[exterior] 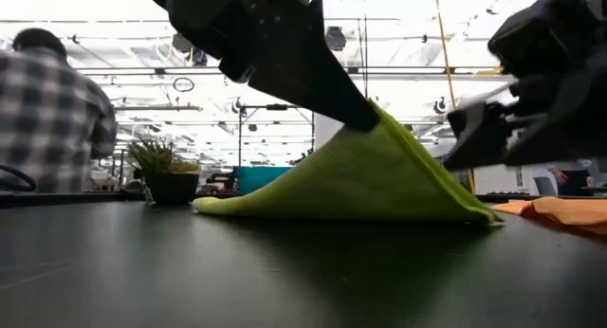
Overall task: Fold microfiber towels
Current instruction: Fold the green microfiber cloth
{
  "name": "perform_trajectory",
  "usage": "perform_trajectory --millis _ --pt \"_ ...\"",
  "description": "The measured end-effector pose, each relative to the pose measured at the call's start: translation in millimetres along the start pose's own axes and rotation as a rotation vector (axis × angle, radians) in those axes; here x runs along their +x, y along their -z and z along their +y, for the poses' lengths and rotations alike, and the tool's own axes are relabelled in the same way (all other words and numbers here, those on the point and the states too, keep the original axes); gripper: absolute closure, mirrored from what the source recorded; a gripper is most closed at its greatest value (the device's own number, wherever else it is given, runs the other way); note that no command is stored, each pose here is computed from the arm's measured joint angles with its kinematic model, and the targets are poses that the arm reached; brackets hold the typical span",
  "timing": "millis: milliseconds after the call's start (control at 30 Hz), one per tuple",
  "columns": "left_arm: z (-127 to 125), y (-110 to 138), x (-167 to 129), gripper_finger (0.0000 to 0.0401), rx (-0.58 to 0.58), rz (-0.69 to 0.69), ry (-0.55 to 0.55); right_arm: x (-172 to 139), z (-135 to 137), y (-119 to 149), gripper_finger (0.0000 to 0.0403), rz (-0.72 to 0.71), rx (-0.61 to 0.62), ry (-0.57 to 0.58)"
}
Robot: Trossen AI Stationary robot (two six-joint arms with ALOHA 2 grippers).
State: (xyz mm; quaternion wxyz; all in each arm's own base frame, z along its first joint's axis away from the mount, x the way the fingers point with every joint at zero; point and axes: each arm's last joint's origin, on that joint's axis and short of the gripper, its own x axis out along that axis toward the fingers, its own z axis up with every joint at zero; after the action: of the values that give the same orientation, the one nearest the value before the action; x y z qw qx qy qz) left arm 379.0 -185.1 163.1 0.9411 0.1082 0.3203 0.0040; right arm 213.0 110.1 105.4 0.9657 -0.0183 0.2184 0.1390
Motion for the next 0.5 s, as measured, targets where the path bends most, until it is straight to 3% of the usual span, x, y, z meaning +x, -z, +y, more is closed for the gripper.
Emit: perform_trajectory --millis 300,500 --pt "9 1 4 0.0401 -0.051 0.023 -0.021 37 9 6 0.0167 0.082 -0.084 0.011" --pt "10 1 0 0.0401 -0.046 0.04 -0.021 41 10 10 0.0169 0.155 -0.096 0.078"
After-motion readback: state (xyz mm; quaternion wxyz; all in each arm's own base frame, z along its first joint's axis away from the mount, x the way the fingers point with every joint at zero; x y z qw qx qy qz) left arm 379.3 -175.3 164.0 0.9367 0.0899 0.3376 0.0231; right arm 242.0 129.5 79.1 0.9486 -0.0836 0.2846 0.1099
